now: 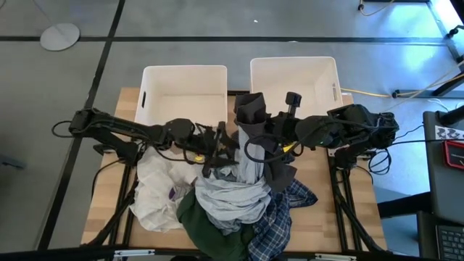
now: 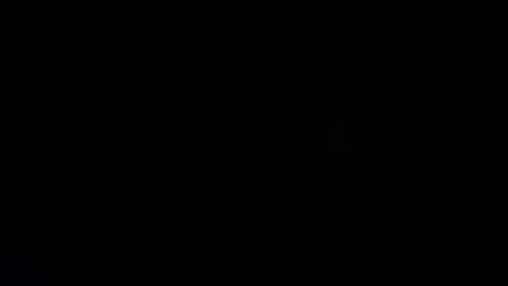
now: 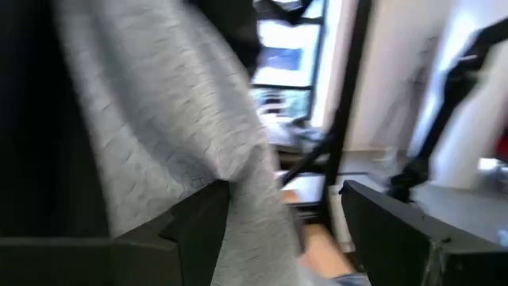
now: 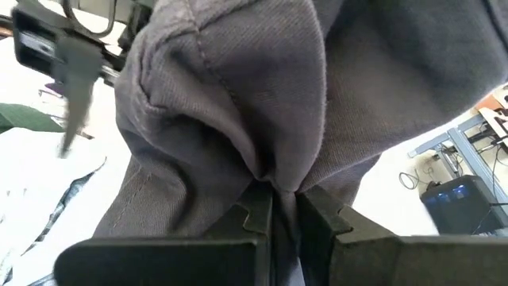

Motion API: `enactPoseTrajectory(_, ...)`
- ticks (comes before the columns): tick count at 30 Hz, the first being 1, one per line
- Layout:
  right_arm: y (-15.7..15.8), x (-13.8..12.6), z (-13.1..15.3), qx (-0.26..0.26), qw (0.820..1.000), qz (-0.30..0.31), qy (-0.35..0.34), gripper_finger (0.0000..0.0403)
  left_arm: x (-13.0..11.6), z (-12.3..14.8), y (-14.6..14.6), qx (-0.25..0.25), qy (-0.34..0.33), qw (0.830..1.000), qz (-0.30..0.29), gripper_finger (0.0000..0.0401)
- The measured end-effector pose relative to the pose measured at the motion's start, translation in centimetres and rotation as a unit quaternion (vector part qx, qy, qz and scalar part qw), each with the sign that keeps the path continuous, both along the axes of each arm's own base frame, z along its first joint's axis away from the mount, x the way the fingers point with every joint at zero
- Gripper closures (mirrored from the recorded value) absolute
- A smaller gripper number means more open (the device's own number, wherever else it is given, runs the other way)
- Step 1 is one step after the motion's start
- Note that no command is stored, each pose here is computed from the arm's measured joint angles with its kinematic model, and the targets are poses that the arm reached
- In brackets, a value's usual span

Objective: Sort clothes
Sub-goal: Put the black pants into the right white bin

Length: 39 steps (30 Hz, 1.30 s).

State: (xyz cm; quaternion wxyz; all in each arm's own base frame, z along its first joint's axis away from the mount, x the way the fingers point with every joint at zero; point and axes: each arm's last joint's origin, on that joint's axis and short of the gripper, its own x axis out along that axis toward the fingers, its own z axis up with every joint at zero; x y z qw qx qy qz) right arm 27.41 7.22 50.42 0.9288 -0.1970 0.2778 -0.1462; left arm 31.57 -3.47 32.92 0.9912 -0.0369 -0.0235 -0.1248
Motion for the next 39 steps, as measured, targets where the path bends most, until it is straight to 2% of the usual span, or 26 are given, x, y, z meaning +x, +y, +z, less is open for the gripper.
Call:
enactPoseTrajectory(2,0.0,0.0,0.0,-0.001,1.000,0.000,0.001,0.0369,0.4,-0.1,-0.2,0.000,0.000,1.000,-0.025,0.0164)
enactPoseTrajectory(5,0.0,0.0,0.0,-0.001,1.000,0.001,0.000,0.0369,1.0,0.1,-0.4,0.002,-0.003,1.000,-0.031,0.0164)
enactPoseTrajectory(12,0.0,0.0,0.0,-0.001,1.000,0.001,-0.001,0.0369,1.8,-0.3,0.4,0.026,0.003,0.997,0.068,0.0164)
enactPoseTrajectory(22,0.1,0.3,-0.1,-0.001,1.000,0.000,-0.001,0.0369,2.6,-0.3,0.1,0.027,-0.049,0.996,0.072,0.0164)
enactPoseTrajectory(25,0.2,0.5,-0.3,-0.002,1.000,0.001,0.003,0.0369,3.2,-0.9,0.2,0.025,-0.054,0.994,0.096,0.0168)
enactPoseTrajectory(30,0.3,0.8,-0.6,-0.004,1.000,0.000,0.009,0.0369,3.7,-1.4,0.5,0.034,-0.053,0.989,0.131,0.0213)
enactPoseTrajectory(39,0.3,1.0,-0.7,-0.005,1.000,0.000,0.012,0.0369,3.0,-1.1,-0.3,0.070,-0.031,0.991,0.107,0.0352)
